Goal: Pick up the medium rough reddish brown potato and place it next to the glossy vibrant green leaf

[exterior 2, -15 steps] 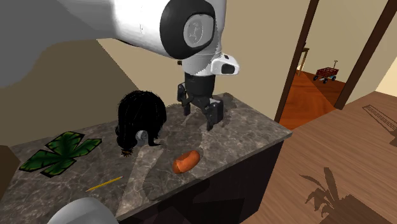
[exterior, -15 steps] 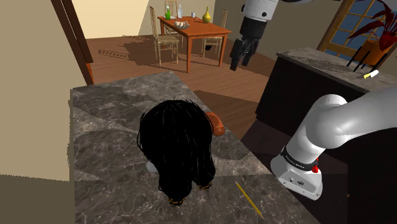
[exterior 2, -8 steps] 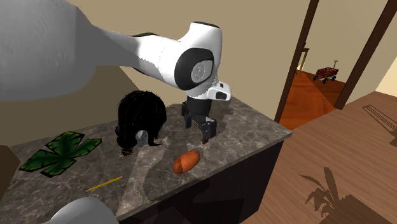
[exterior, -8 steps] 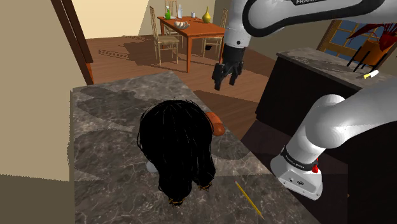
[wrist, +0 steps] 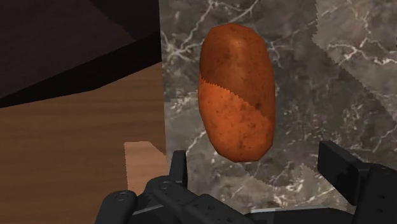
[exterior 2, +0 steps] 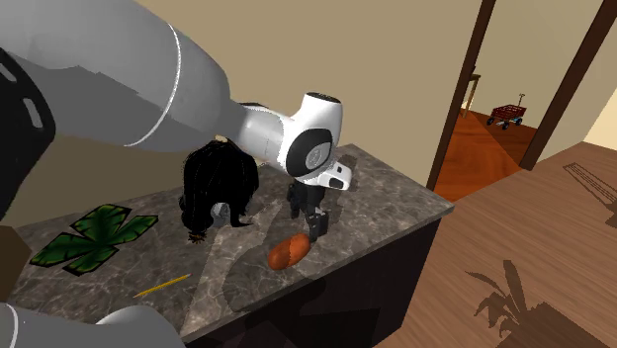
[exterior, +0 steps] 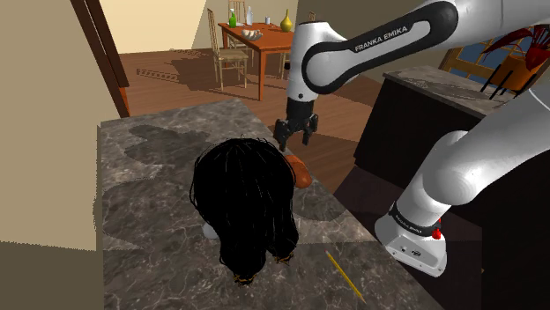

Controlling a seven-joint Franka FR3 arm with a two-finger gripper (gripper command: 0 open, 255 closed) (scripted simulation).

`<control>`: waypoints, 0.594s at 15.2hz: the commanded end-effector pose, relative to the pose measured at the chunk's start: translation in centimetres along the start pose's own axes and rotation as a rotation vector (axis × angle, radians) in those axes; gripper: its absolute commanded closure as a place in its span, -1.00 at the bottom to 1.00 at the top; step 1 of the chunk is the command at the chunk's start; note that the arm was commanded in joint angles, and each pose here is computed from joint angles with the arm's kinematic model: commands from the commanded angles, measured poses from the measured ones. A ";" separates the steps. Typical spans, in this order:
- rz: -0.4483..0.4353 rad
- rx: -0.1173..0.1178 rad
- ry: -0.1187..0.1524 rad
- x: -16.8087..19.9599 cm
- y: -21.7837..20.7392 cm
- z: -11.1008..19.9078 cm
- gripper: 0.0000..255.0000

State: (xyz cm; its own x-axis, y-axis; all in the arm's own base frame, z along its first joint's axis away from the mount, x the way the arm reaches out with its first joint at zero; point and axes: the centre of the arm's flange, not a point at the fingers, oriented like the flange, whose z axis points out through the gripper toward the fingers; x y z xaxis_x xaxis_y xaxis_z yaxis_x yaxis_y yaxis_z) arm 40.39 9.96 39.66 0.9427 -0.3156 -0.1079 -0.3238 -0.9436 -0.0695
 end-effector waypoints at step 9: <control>0.024 -0.002 -0.010 0.2 -0.2 5.6 -1.00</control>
State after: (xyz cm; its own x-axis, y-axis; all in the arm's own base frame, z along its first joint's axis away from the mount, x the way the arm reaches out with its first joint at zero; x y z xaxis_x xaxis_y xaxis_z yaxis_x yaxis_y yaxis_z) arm 40.28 10.71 34.48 0.9339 -0.3369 -0.1201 -0.3460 -0.9360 -0.0647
